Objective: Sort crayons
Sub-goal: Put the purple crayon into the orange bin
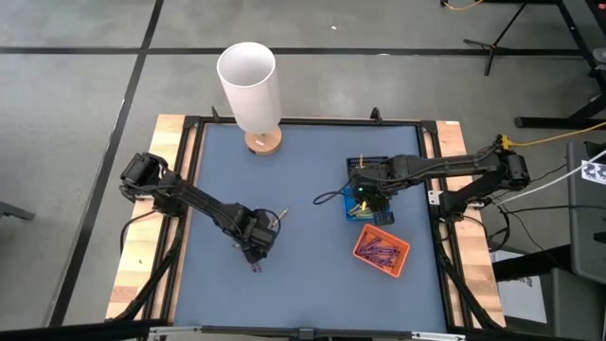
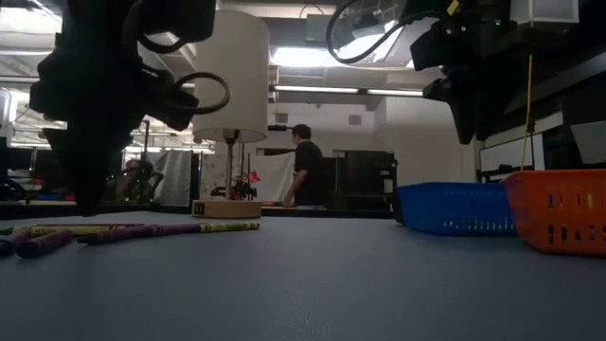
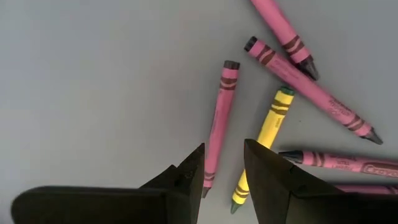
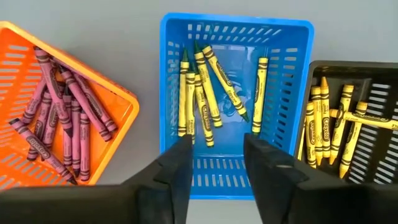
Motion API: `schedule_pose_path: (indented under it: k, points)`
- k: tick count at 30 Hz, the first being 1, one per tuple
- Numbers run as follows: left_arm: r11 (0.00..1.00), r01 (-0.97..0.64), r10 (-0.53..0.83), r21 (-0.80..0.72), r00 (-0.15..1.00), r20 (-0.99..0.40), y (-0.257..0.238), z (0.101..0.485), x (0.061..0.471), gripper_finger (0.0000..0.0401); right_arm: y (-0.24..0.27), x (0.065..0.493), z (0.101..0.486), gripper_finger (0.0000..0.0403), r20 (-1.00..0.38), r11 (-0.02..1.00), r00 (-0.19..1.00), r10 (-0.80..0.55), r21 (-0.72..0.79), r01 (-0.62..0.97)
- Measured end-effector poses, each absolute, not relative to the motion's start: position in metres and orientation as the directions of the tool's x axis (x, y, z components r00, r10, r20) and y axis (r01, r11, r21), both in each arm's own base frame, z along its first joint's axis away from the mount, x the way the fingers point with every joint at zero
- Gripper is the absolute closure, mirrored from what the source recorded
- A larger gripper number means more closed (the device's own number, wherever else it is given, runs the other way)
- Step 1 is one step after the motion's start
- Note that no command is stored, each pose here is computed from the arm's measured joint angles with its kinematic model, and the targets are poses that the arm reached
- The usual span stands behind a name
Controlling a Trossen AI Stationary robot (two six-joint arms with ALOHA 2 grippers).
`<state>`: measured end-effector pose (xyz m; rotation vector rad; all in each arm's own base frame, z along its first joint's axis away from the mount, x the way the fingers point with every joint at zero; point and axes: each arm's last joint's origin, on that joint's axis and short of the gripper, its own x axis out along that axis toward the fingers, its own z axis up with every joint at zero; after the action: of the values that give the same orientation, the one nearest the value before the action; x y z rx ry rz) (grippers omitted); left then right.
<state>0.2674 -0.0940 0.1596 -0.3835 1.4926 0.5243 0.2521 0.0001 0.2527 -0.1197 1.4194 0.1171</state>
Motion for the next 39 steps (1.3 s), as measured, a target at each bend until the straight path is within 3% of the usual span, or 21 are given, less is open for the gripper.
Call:
schedule_pose_path:
  k: [19, 31, 39]
  points:
    - [0.831, -0.553, 0.087, 0.057, 0.027, -0.996, -0.09, 0.136, 0.257, 0.0308, 0.0, 0.255, 0.253, 0.0253, -0.985, 0.988, 0.174, 0.01, -0.017, -0.153]
    - [0.831, -0.555, 0.084, 0.04, 0.054, -0.995, -0.091, 0.135, 0.259, 0.0385, 0.0, 0.26, 0.254, 0.0253, -0.973, 0.988, 0.229, 0.01, -0.026, -0.152]
    - [0.83, -0.555, 0.114, 0.057, 0.068, -0.991, -0.091, 0.136, 0.26, 0.0396, 0.0, 0.267, 0.256, 0.0253, -0.954, 0.988, 0.3, 0.01, -0.036, -0.15]
